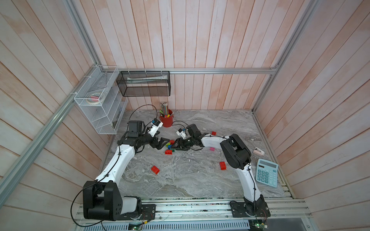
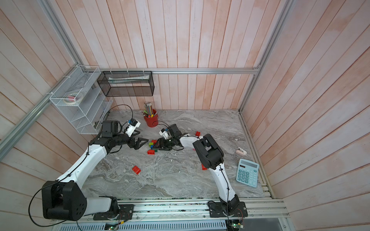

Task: Assemble the letter s with lego
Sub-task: Adjust the lego brick at the center of the board.

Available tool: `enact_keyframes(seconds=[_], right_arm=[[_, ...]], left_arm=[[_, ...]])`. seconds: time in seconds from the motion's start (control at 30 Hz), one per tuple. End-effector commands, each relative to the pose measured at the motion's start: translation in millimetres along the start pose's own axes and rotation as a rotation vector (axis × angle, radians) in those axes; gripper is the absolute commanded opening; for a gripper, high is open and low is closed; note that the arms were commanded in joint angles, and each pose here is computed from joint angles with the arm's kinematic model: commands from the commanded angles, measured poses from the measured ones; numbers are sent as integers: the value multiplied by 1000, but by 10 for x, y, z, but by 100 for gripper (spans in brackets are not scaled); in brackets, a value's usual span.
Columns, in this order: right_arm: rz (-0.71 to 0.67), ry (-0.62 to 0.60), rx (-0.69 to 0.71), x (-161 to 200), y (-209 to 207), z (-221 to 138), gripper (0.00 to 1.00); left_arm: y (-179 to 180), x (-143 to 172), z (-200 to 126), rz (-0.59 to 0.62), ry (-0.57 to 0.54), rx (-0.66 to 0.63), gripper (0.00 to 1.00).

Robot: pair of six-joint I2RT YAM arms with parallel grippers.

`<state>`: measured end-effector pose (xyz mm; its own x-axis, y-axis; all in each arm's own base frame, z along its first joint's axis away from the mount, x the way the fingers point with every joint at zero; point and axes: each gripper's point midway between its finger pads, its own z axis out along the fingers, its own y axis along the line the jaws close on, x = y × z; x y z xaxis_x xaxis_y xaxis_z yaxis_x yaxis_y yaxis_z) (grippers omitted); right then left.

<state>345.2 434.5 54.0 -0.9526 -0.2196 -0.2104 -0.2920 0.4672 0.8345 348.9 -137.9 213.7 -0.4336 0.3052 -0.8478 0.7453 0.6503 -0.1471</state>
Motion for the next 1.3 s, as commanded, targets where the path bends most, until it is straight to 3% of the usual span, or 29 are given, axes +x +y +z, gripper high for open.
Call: enact_keyframes(seconds=[0.0,0.27,0.5,0.67,0.93,1.07,1.27], right_arm=[[-23,-11,48,18,2,-147,67],[-99,-63,93,-49,71,-509,68],[-215,-199,212,-155,93,-1226,69],[-274,-281,302,-98,61,-1678,73],[-339,-469,422,25,9,-2280,80],[-349,-527,437,119,-43,-2455,85],[-344,-559,497,204,-191,-2624,89]], left_arm=[[13,-41,-57,-49,-23,-23,100],[7,-106,-156,-137,-96,-76,100],[-5,-201,-303,-184,-204,-136,100],[32,-84,-323,-332,-269,-171,100],[82,357,-198,-606,-106,-214,100],[96,536,-251,-693,-75,-311,100],[-25,996,-230,-879,80,-449,100]])
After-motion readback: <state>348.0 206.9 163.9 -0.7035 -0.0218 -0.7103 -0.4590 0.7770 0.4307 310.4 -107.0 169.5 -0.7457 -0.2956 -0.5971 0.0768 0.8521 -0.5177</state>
